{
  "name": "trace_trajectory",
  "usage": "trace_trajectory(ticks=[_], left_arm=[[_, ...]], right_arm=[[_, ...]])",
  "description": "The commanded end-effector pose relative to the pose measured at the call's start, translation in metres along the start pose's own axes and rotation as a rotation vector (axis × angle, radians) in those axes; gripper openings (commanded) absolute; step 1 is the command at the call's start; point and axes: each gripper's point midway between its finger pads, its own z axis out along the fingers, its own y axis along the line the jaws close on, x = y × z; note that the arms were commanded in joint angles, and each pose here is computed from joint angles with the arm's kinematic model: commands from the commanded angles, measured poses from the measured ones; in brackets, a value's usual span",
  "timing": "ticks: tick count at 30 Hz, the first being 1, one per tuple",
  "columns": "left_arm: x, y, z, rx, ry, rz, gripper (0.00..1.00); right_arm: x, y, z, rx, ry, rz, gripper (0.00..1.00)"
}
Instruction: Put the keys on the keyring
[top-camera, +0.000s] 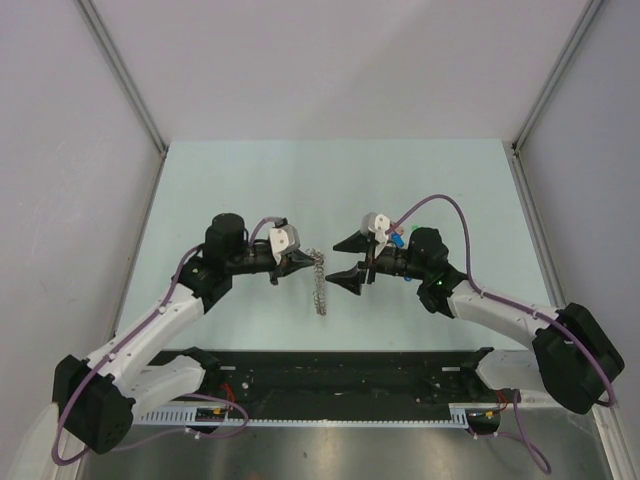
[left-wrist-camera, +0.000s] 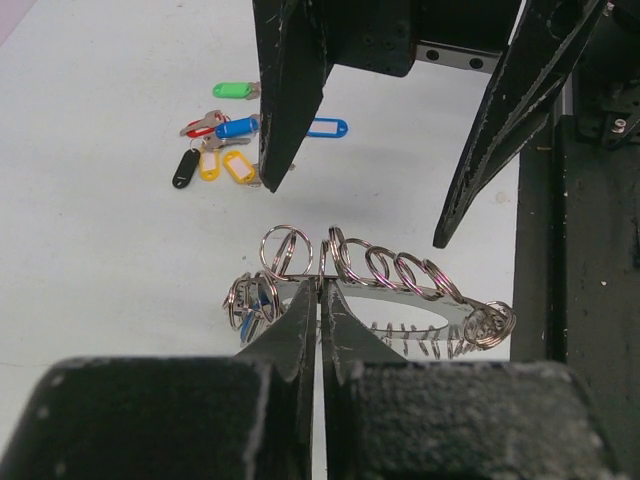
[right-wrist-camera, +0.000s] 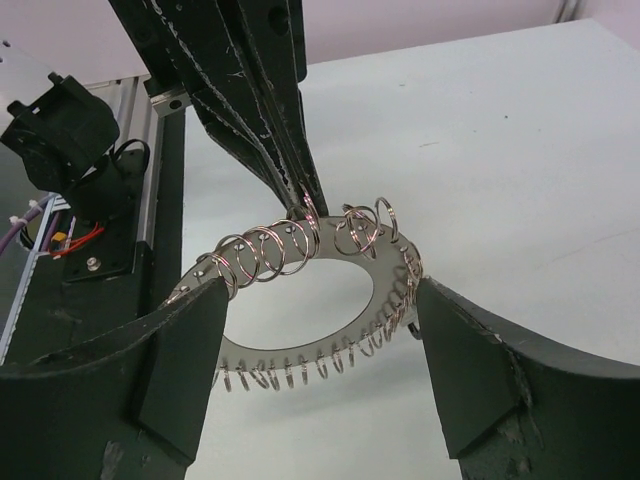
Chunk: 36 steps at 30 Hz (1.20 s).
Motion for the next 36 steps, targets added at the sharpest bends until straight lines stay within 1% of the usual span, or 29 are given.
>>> trace_trajectory(ticks=[1, 10, 13, 15, 19, 24, 25, 26, 30, 32, 33, 34, 35, 36], left_arm=[[-0.013, -0.004, 0.001, 0.023, -0.042, 0.031, 0.00], [-0.011, -0.008, 0.004, 0.045, -0.035, 0.027, 0.00], [-0.012, -0.007, 0.004, 0.040, -0.034, 0.024, 0.00], [-0.011, -0.006, 0.005, 0.030, -0.031, 0.014, 0.00], [-0.013, 0.003, 0.005, -0.017, -0.027, -0.007, 0.00], [-0.007, 0.020, 0.005, -0.107, 0.008, -0.060, 0.00], [-0.007, 0.024, 0.005, -0.129, 0.012, -0.066, 0.01], [-0.007, 0.024, 0.005, -0.134, 0.014, -0.079, 0.00], [-0.007, 0.028, 0.005, -0.154, 0.013, -0.100, 0.00], [-0.008, 0.028, 0.005, -0.156, 0.011, -0.096, 0.00], [-0.008, 0.027, 0.005, -0.151, 0.009, -0.091, 0.00], [-0.009, 0.026, 0.005, -0.147, 0.007, -0.084, 0.00], [-0.010, 0.024, 0.004, -0.134, 0.001, -0.075, 0.00], [-0.011, 0.022, 0.004, -0.126, -0.004, -0.067, 0.01]], right_arm=[[-0.032, 0.009, 0.009, -0.071, -0.089, -0.067, 0.81], [-0.029, 0.017, 0.019, -0.124, -0.086, -0.068, 0.82], [-0.027, 0.021, 0.021, -0.149, -0.079, -0.063, 0.81], [-0.027, 0.024, 0.022, -0.162, -0.076, -0.062, 0.76], [-0.024, 0.029, 0.021, -0.190, -0.054, -0.062, 0.61], [-0.025, 0.039, 0.017, -0.235, -0.023, -0.079, 0.47], [-0.025, 0.041, 0.016, -0.245, -0.018, -0.093, 0.43], [-0.025, 0.044, 0.016, -0.259, -0.010, -0.097, 0.41], [-0.016, 0.047, 0.016, -0.287, 0.063, -0.089, 0.41], [-0.014, 0.044, 0.015, -0.271, 0.071, -0.090, 0.45], [-0.014, 0.033, 0.015, -0.209, 0.082, -0.088, 0.46], [-0.013, 0.026, 0.014, -0.167, 0.087, -0.086, 0.51], [-0.012, 0.019, 0.014, -0.126, 0.095, -0.074, 0.53], [-0.011, 0.003, 0.014, -0.027, 0.107, -0.069, 0.55]])
